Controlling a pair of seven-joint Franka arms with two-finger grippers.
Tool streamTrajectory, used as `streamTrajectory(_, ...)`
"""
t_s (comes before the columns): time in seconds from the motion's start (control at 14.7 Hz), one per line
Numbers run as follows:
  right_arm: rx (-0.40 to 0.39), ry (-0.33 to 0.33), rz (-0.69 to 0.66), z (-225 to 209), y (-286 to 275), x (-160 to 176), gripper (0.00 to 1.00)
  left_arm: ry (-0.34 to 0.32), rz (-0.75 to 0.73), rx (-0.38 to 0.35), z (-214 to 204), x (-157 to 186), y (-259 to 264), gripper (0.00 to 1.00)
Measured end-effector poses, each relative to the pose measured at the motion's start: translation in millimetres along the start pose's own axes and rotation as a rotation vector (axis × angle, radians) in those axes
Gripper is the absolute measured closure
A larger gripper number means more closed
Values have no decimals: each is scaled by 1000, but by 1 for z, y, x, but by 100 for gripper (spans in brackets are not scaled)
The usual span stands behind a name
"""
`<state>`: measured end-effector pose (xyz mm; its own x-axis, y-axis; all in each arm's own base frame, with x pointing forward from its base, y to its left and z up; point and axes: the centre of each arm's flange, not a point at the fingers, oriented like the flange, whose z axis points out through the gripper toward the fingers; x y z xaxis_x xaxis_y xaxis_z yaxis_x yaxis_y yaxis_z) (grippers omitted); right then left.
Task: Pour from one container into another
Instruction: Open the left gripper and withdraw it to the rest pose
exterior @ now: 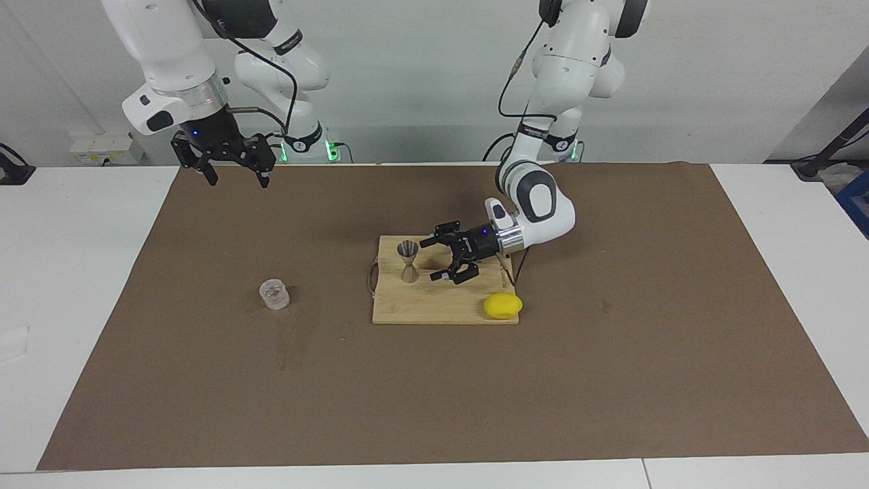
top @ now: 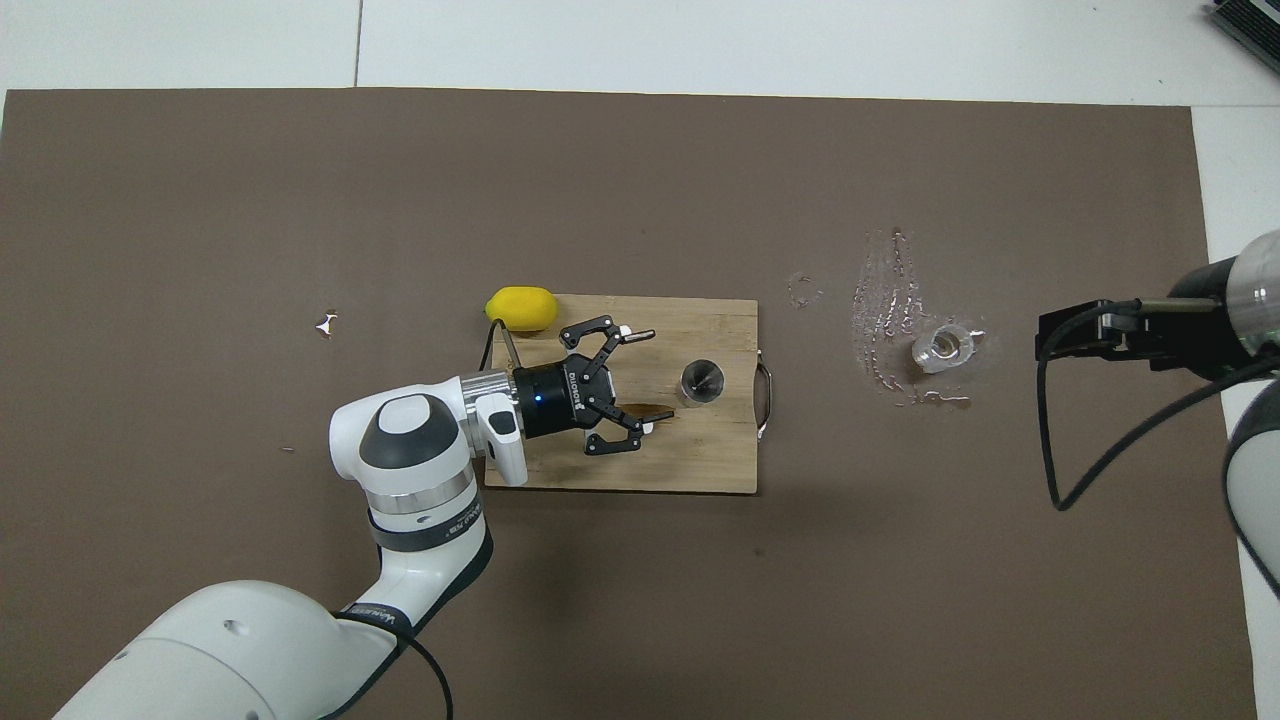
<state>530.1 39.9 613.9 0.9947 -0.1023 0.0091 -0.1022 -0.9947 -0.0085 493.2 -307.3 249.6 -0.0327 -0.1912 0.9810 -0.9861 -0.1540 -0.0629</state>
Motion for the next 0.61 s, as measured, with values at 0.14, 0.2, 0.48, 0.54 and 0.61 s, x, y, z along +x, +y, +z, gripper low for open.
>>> streamTrajectory(0.14, 0, 0, 0, 0, 0, 0, 0, -16, 23, -8, -20, 1, -8, 0)
streamTrajectory(0.2, 0, 0, 0, 0, 0, 0, 0, -13, 31, -15, -30, 3, -10, 0)
streamTrajectory(0.48, 0, 0, 0, 0, 0, 0, 0, -21, 93, -66, -74, 13, -23, 0)
streamTrajectory(0.54, 0, 0, 0, 0, 0, 0, 0, -30, 115, -86, -89, 13, -29, 0)
streamTrajectory(0.61, 0, 0, 0, 0, 0, 0, 0, -44, 132, -112, -107, 13, -36, 0)
